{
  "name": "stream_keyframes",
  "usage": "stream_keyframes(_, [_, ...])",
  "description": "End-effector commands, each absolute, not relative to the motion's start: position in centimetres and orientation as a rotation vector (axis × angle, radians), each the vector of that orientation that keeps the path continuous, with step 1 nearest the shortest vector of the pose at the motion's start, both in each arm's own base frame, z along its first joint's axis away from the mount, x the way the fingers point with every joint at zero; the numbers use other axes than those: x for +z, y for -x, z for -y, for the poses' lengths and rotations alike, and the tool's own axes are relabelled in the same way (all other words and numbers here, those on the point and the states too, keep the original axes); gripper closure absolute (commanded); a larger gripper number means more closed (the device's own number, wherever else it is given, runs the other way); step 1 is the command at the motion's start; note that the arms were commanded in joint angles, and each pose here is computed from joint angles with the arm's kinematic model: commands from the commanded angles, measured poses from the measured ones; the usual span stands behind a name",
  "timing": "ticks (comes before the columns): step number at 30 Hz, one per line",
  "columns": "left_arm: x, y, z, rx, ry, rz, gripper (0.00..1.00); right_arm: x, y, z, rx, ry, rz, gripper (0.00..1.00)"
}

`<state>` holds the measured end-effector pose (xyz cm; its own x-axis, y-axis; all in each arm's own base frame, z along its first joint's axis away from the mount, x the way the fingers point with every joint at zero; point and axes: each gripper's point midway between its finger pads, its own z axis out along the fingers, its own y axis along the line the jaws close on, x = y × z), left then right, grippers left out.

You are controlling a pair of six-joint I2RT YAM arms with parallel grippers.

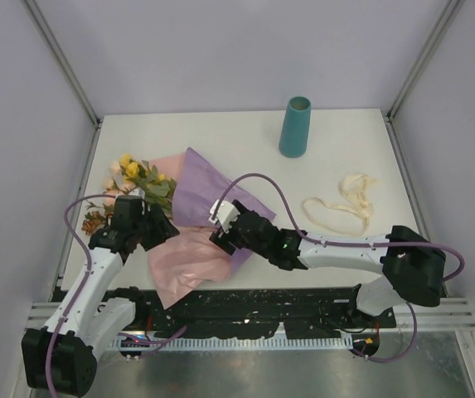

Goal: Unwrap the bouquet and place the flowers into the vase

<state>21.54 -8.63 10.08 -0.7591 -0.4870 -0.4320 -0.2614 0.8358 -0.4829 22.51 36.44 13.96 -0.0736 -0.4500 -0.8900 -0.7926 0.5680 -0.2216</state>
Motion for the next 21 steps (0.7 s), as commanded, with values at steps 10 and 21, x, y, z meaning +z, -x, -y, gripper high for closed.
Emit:
stream_keyframes(10, [6.4,-23.1,7.3,-0.432,0.664,-2.441,0.44,11.0,-27.0,-35.7,0.072,1.165,-1.646,0.23])
stream_keyframes(21, [4.9,-24.1,5.3,-0.258,0.721,-2.455,0.44,13.5,-31.4,-34.0,-0.176,0.941,-1.636,0.63])
